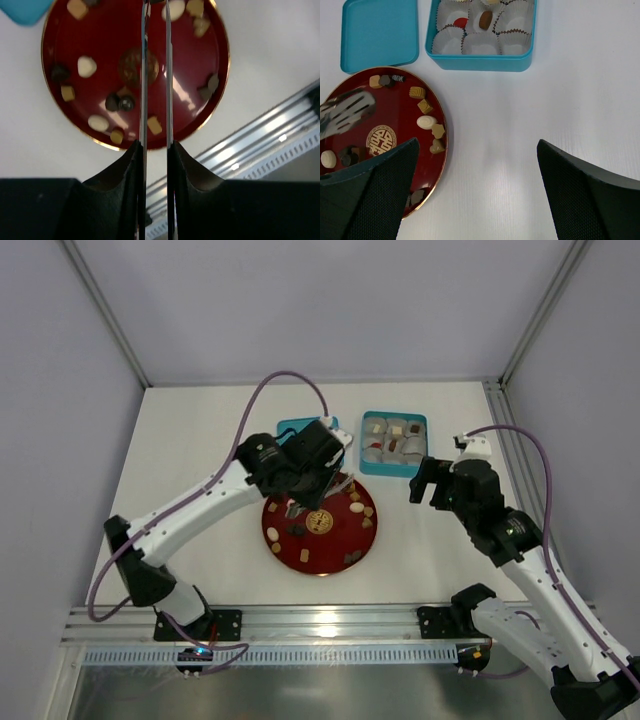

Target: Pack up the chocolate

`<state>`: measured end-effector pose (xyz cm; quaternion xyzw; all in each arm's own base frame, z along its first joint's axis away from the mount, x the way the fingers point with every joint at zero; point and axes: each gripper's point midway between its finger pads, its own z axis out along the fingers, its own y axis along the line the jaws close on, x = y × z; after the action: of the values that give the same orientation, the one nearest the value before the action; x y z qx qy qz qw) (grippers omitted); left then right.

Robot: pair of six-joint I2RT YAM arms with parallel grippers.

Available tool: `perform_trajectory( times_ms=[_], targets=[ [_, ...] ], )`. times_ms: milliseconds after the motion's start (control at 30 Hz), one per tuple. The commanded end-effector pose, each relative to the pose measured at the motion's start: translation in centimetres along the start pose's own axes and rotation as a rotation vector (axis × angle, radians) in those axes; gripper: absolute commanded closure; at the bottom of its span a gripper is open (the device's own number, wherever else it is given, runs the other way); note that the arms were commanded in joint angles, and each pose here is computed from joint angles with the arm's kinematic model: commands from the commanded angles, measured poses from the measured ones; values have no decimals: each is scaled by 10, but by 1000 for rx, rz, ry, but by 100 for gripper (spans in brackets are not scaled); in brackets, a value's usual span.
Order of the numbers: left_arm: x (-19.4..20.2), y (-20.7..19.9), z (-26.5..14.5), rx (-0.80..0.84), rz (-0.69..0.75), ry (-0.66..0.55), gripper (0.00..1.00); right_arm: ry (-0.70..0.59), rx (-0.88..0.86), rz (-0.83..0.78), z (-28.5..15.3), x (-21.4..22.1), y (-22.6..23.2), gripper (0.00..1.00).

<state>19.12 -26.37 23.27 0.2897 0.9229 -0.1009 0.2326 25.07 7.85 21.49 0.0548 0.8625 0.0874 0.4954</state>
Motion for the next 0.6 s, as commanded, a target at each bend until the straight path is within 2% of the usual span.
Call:
perform_trajectory(
  times_ms=[0,67,133,200,233,267,433,567],
  targets=[
    [-88,-15,21,-19,22,-234,100,-65,-10,17,-6,-24,4,0],
    [-128,-23,25,-12,24,-343,100,-74,-5,16,-9,-27,4,0],
    [-147,-31,51,-6,31,-360,100,-82,3,19,-12,-31,2,0],
    [-179,-42,54,31,22,-450,100,-101,19,23,-17,-34,-2,0],
    [-182,-48,75,41,30,-431,100,-114,26,30,-20,-38,-4,0],
    [-200,-55,71,67,30,-478,99,-126,30,34,-24,-39,-6,0],
    [-228,-77,123,105,44,-480,99,-167,65,49,-38,-47,-16,0],
    [-234,-84,152,112,39,-468,99,-183,96,44,-48,-50,-24,0]
  ],
)
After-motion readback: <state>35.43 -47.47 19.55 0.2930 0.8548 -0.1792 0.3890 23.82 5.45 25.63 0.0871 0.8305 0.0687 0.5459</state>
